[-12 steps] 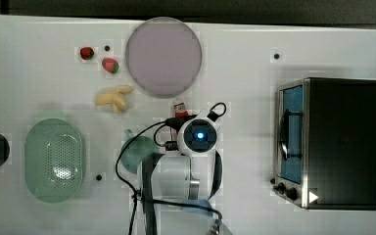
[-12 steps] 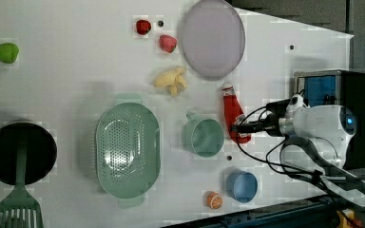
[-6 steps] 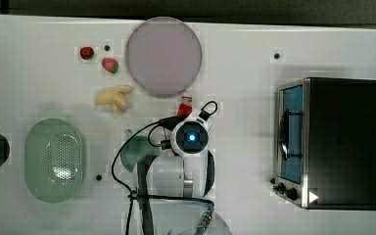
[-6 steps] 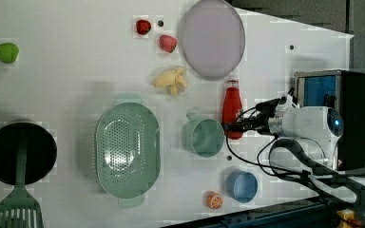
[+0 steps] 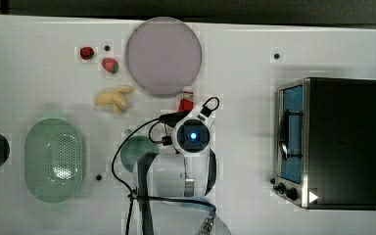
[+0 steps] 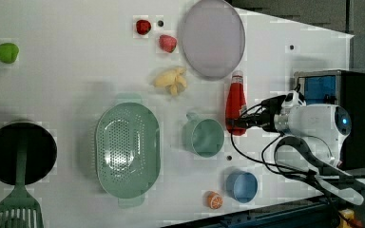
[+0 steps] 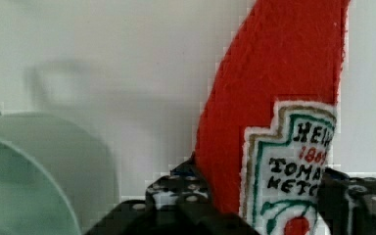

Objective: Pick Ketchup from the table and place it in strainer.

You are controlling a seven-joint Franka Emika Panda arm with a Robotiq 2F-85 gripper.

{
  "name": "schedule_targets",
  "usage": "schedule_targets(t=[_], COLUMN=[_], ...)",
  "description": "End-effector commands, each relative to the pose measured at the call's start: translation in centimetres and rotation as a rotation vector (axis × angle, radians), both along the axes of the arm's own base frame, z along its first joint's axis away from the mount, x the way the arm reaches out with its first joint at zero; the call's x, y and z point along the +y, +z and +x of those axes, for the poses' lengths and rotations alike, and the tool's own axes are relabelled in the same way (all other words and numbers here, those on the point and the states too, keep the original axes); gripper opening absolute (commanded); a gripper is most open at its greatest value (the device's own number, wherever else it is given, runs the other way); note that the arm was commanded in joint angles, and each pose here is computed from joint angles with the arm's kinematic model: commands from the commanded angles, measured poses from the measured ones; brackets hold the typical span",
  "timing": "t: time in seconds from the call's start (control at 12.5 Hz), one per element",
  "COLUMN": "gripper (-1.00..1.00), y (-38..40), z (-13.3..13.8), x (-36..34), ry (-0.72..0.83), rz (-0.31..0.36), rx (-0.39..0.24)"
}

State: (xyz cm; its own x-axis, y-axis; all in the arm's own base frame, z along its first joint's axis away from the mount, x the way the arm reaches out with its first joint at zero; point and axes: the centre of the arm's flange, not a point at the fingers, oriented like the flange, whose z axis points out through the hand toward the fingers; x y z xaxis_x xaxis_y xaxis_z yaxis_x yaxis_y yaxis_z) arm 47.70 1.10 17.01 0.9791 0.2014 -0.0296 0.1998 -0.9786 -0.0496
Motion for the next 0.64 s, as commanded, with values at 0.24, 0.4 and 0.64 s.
schedule_targets(t=[0.24, 0.4, 0.64], gripper=[0.2, 0.2, 0.2], y=[15.6, 21.1, 26.9], z=[3.8, 3.9, 3.8], x=[0.5, 1.5, 5.0], ry=[0.039, 0.046, 0.063], rz=[-0.038, -0.051, -0.046], rx=[-0.065, -0.005, 0.049])
